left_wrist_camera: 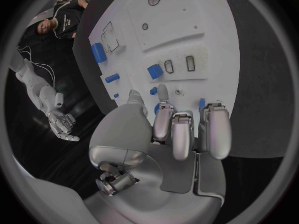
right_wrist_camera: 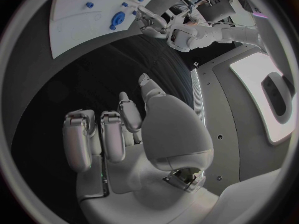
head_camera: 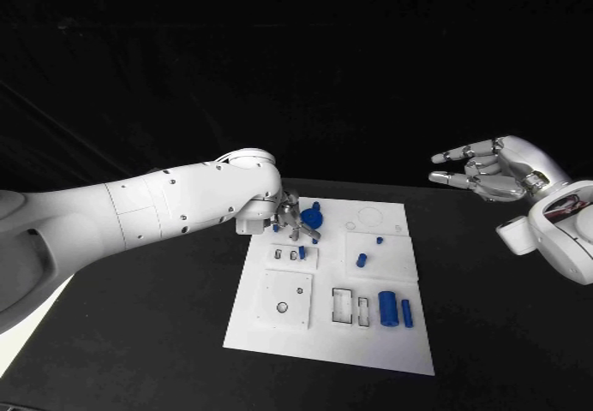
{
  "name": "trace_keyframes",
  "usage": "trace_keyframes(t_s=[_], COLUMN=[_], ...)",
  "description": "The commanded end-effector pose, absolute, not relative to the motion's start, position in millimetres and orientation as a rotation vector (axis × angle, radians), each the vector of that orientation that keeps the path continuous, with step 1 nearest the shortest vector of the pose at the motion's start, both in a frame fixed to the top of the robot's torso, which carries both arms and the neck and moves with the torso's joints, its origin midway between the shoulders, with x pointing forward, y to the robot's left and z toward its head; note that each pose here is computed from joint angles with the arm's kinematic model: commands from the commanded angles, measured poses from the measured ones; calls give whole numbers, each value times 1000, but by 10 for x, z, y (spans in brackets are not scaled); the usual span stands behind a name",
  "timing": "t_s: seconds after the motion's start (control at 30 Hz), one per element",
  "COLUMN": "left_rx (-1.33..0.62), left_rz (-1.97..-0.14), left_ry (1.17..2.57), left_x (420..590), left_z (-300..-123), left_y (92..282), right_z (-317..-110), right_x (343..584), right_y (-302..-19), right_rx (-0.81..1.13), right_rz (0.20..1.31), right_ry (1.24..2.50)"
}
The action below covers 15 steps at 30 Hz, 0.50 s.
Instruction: Assemble the parts on the task board
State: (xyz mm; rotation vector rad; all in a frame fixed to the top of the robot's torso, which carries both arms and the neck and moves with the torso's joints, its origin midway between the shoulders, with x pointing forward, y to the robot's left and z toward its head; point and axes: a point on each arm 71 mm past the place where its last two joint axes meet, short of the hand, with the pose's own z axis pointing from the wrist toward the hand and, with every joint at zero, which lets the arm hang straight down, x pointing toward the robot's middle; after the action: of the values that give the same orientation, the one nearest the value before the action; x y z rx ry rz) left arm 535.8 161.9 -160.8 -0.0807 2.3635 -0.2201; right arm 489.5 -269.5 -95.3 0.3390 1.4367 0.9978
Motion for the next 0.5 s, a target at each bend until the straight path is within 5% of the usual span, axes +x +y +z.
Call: trace_keyframes(t_s=[0.03,0.5], left_rx=[-41,-31], left_rz=[-190,-177], left_ry=[2395,2414], left_x=[5350,5338], left_z=[-1653,-1700], left_y=[1616,1644], right_z=[-960,-968], right_x=[4898,4910], right_y=[-2687,-2700], right_rx=[336,338], right_rz=[1001,997], right_ry=[1446,1448])
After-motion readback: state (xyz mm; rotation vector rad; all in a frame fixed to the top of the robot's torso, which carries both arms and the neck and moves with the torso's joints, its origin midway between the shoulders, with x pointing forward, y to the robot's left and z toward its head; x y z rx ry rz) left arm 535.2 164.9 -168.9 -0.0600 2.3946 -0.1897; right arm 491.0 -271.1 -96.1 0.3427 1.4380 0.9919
